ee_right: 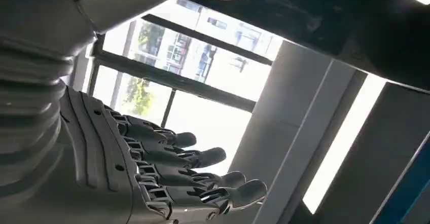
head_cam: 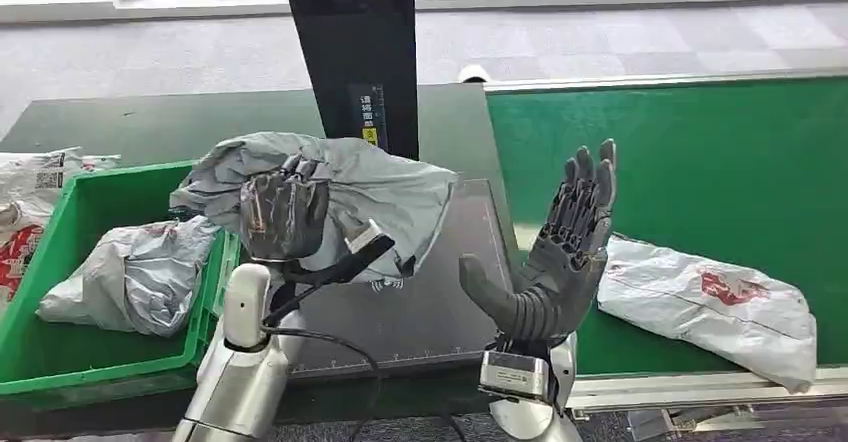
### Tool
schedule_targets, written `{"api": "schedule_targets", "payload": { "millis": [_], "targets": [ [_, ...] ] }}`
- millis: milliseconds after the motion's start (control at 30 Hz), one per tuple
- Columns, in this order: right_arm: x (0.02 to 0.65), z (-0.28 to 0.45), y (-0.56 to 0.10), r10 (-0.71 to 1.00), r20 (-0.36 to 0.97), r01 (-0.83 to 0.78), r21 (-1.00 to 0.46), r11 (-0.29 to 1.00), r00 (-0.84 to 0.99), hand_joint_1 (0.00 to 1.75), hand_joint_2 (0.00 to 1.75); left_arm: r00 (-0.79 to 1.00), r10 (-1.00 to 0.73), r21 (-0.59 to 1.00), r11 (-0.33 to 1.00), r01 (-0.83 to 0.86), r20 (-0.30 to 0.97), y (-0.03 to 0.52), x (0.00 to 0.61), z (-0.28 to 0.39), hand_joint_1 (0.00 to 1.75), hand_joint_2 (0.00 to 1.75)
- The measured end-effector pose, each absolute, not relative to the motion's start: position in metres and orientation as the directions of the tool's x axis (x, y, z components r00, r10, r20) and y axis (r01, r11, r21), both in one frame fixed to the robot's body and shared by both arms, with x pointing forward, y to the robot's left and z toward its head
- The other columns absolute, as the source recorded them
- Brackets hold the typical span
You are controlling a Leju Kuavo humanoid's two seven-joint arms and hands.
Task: Moved the parcel from conveyor to table for the left to box.
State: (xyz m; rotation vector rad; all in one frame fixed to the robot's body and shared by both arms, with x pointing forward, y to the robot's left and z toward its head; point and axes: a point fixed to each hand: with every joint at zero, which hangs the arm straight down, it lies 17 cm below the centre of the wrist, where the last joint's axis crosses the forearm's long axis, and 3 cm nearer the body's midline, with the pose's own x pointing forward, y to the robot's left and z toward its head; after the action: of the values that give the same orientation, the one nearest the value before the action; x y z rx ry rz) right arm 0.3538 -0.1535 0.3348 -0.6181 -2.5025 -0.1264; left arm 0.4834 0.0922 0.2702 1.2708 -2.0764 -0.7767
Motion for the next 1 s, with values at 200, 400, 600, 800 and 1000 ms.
{"api": "schedule_targets", "payload": {
  "millis": [200, 400, 600, 800, 1000],
  "targets": [
    [0.352, 0.332, -0.16, 0.407, 0.548, 0.466, -0.035, 0.884, -0.731, 0.0, 1.75, -0.277, -0.944, 0.615, 0.326, -0.718, 0.177, 0.157, 0.474, 0.325, 1.75, 1.75],
    [0.351, 0.33, -0.162, 0.405, 0.553, 0.468, -0.032, 0.883, -0.728, 0.0, 1.75, -0.192, -0.964, 0.563, 0.265, -0.783, 0.187, 0.204, 0.468, 0.347, 1.75, 1.75],
    [0.35, 0.325, -0.165, 0.392, 0.573, 0.465, -0.023, 0.885, -0.719, 0.0, 1.75, -0.019, -0.954, 0.534, 0.184, -0.825, 0.3, 0.322, 0.47, 0.337, 1.75, 1.75],
    [0.348, 0.321, -0.165, 0.394, 0.578, 0.465, -0.029, 0.885, -0.714, 0.0, 1.75, 0.175, -0.926, 0.604, 0.068, -0.794, 0.335, 0.417, 0.468, 0.292, 1.75, 1.75],
    [0.348, 0.321, -0.165, 0.394, 0.578, 0.465, -0.028, 0.885, -0.714, 0.0, 1.75, 0.238, -0.902, 0.634, 0.05, -0.772, 0.361, 0.443, 0.466, 0.273, 1.75, 1.75]
  ]
}}
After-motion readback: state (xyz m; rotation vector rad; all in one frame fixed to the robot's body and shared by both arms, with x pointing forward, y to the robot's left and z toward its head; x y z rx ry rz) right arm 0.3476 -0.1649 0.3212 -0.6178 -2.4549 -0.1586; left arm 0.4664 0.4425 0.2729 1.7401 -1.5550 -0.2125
